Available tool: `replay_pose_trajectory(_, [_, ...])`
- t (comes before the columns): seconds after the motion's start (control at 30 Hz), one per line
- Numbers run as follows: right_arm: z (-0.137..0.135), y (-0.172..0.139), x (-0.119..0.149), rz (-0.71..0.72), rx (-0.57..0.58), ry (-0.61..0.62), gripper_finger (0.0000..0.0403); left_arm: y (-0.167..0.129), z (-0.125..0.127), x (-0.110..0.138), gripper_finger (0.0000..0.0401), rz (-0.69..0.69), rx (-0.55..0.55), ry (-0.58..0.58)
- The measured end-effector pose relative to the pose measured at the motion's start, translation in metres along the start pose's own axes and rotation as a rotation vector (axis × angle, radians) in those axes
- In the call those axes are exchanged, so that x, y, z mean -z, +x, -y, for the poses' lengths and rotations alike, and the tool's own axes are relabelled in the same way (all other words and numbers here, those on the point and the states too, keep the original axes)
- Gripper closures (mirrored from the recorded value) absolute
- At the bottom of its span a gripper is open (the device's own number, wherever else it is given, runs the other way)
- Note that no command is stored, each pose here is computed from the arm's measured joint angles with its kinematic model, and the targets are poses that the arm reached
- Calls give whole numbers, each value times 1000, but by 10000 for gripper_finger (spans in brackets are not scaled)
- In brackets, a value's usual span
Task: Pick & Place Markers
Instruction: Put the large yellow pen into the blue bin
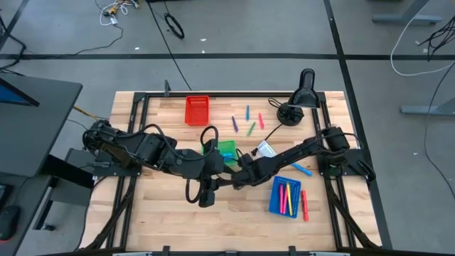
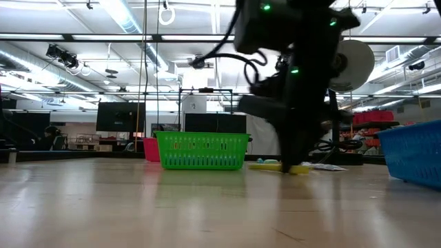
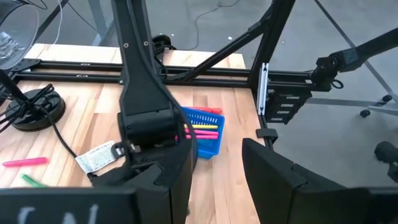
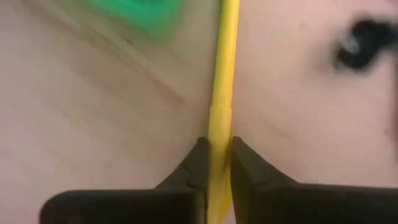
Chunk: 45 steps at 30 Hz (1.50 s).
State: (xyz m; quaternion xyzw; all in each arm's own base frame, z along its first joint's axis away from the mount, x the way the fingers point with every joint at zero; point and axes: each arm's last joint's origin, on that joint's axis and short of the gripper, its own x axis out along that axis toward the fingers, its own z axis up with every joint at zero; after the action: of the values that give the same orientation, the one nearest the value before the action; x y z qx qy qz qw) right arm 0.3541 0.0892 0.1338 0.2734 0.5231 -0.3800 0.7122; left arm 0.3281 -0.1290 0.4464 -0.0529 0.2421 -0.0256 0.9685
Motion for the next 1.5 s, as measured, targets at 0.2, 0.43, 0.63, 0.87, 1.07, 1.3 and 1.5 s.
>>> replay_pose_trajectory(0.2, [8,-21,9,-28,33,-16,370,0,0,1,256,-7,-2,4])
replay_pose_trajectory(0.43, [13,-46,14,-9,1,-7,371,0,-1,1,256,-7,-3,5])
replay_pose_trajectory(0.63, [22,-67,11,2,-12,2,371,0,-1,1,256,-7,-3,5])
replay_pose_trajectory(0.87, [35,-98,6,9,-98,-125,371,0,-1,1,256,-12,-5,7])
replay_pose_trajectory(1.07, [49,-128,8,-49,-210,-428,371,0,-1,1,256,-13,-5,7])
replay_pose_trajectory(1.3, [72,-157,18,-26,-239,-880,382,0,-1,1,256,-7,-22,9])
replay_pose_trajectory(1.5, [88,-179,32,33,-279,-1272,385,0,-1,1,256,-6,-22,7])
